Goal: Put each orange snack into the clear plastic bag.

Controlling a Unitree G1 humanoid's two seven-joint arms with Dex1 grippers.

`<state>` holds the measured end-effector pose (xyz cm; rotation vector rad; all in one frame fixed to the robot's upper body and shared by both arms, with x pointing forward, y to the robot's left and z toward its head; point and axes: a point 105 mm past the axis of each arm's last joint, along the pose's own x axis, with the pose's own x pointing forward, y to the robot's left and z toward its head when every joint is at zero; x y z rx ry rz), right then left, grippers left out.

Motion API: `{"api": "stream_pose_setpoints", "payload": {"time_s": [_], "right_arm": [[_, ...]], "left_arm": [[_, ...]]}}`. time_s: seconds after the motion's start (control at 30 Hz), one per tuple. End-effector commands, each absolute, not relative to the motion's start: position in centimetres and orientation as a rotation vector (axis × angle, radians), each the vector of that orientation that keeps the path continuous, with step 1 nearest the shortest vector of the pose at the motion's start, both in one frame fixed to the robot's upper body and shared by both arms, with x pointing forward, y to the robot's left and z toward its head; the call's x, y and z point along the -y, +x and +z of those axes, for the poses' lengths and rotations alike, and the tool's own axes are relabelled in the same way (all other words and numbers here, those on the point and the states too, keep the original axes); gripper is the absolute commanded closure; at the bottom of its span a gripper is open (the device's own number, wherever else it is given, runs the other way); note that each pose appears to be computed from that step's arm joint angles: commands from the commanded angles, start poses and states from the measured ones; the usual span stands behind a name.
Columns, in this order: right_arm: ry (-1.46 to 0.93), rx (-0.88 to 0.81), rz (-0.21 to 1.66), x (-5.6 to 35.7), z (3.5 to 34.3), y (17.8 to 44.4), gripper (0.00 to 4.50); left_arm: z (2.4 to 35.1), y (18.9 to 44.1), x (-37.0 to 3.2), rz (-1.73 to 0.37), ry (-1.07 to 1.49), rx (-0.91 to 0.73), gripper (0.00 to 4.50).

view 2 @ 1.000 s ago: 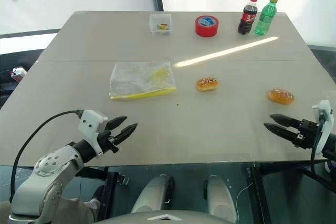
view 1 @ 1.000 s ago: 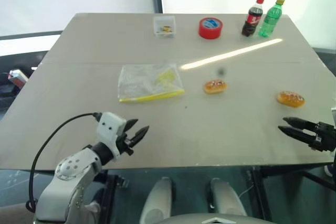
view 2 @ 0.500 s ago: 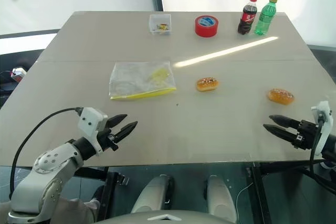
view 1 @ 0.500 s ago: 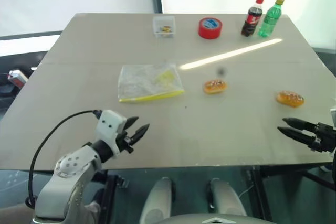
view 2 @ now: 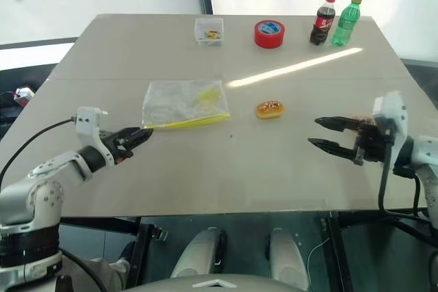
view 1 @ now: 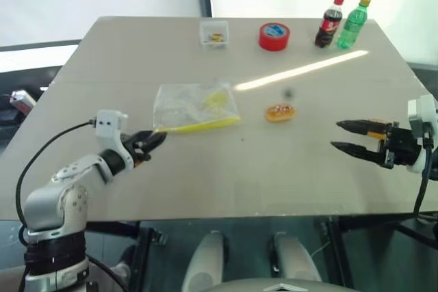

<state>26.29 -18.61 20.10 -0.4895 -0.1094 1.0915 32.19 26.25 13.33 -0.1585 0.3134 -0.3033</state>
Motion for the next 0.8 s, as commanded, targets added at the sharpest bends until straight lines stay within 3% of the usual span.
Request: {"api": "stream_pose_setpoints", "payload": {"time_s": [0.03, 0.43, 0.8], "right_arm": [[-0.533, 0.179, 1.086, 17.7, 21.4, 26.5, 2.41], [-0.525, 0.179, 1.055, 17.5, 20.9, 26.3, 2.41], [-0.529, 0.197, 1.104, 15.7, 20.5, 26.7, 2.41]], "left_arm": [[14.1, 33.5, -27.2, -0.276, -0.147, -0.306, 2.06], [13.7, 37.1, -28.6, -0.174, -0.168, -0.295, 2.06], [8.9, 39.7, -23.0, -0.343, -0.242, -0.399, 2.06]]}}
